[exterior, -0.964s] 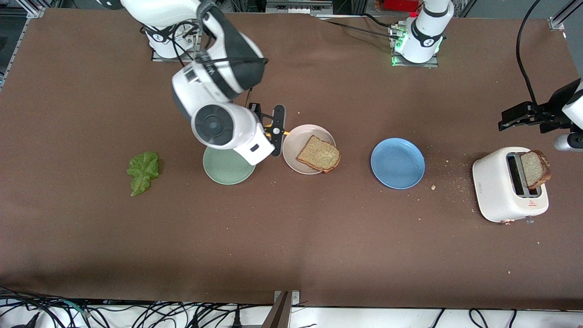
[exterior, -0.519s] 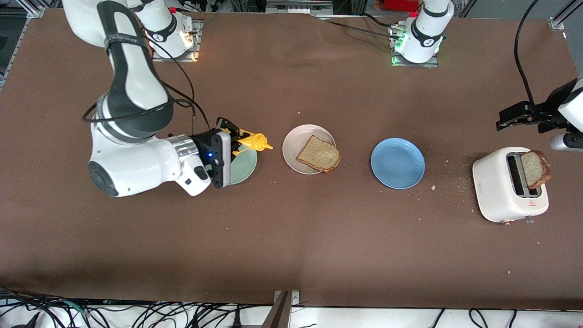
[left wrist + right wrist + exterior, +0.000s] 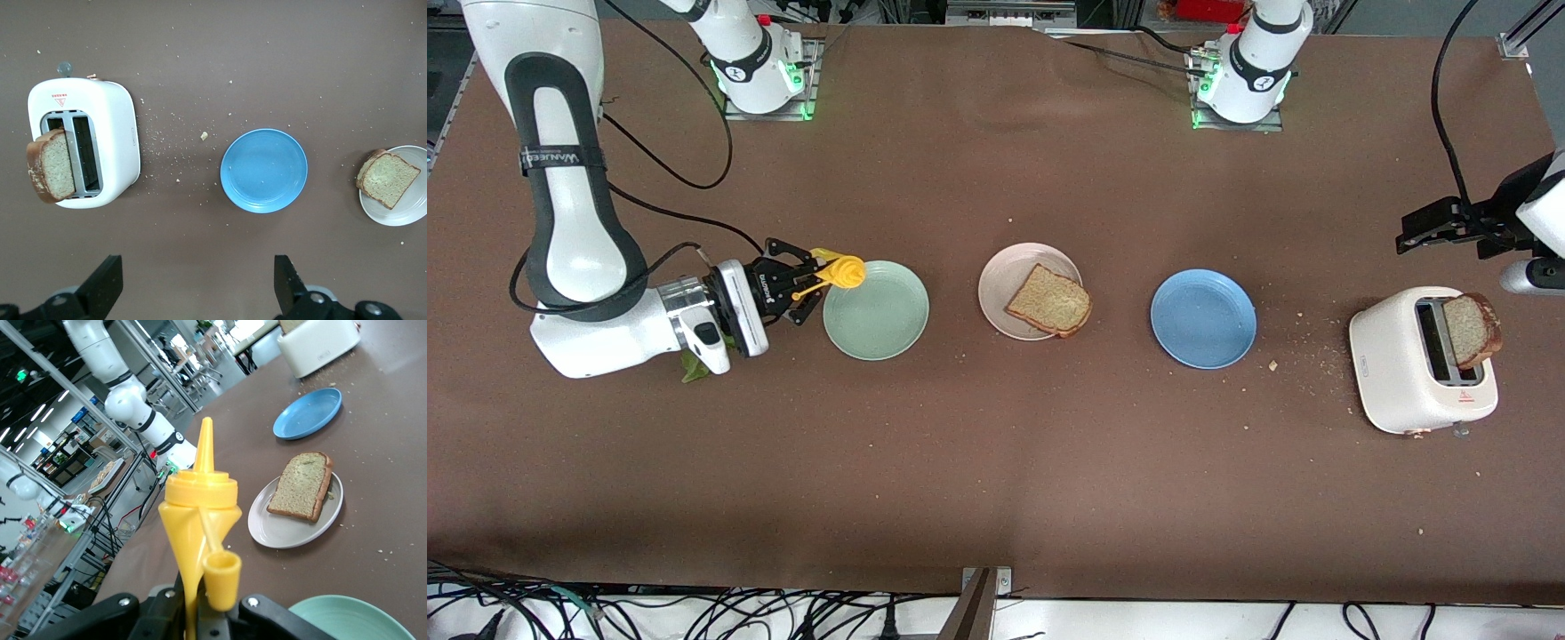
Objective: Make sandwich in beige plate with both arms
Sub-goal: 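Carry the mustard bottle back beside the green plate and lower it, then release the mustard bottle and withdraw the right gripper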
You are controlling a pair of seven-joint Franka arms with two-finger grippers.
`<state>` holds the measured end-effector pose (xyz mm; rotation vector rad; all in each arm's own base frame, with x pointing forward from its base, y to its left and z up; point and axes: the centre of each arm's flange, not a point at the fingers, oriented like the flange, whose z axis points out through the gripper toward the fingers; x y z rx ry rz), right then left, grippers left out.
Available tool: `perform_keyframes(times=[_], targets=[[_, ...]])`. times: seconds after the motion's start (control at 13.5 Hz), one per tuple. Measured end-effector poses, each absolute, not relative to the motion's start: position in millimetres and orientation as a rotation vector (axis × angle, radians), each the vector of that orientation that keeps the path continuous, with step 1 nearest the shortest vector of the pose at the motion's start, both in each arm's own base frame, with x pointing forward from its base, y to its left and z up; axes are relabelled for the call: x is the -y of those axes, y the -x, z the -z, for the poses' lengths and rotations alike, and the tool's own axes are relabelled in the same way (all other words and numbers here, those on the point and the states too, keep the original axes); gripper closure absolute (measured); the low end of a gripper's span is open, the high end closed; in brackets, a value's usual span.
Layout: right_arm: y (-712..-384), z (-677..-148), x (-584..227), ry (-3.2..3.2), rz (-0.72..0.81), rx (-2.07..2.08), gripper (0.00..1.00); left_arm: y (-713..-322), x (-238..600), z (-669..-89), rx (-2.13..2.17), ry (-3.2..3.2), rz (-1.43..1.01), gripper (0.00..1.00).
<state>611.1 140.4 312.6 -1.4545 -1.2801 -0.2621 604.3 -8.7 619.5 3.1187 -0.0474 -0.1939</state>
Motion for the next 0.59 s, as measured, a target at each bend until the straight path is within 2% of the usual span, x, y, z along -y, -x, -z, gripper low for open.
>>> perform_keyframes(times=[0.3,0.59], targets=[[-585,-270,-89,1.222,0.447,1.36,0.94,-604,9,-619,0.047,-3.119,0.198,0.0],[-572,-191,-46,1.068,0.617,1.372,0.94,-603,9,-619,0.047,-3.118,0.208,0.0]])
